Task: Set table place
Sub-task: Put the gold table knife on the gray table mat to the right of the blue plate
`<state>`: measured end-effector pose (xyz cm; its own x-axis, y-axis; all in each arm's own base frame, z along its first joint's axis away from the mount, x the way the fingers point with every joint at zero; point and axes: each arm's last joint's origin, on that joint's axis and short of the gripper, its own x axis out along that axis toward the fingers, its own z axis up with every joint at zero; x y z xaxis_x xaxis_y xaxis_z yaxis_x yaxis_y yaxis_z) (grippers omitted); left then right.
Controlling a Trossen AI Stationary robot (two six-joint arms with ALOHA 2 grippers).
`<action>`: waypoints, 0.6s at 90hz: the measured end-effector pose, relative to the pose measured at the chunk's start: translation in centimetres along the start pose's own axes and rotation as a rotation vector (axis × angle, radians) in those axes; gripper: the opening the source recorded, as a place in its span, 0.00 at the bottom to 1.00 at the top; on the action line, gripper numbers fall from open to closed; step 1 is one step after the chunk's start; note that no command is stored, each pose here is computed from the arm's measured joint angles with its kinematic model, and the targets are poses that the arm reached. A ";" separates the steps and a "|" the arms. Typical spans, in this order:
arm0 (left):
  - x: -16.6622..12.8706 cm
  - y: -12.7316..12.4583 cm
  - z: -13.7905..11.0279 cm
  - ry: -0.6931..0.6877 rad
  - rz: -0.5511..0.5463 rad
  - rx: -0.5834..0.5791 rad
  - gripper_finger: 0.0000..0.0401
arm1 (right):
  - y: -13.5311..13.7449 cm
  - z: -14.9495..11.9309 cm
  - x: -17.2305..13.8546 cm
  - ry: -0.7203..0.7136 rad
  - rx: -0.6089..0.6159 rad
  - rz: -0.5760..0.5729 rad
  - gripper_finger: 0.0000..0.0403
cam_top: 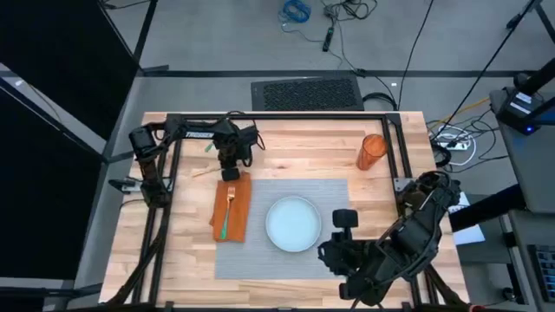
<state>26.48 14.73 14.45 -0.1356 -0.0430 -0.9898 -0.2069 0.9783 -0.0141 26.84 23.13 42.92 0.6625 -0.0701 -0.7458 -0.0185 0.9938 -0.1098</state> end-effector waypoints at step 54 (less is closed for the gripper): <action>-4.5 -3.6 2.4 -0.007 0.199 0.191 0.00 | -0.2 0.0 -0.6 -0.022 0.035 -0.014 0.21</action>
<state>30.22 11.87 18.63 -0.1487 0.1543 -0.9768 0.0100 0.9879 0.1545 26.45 22.93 43.34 0.6789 -0.0823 -0.7296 0.0166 0.9952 -0.0969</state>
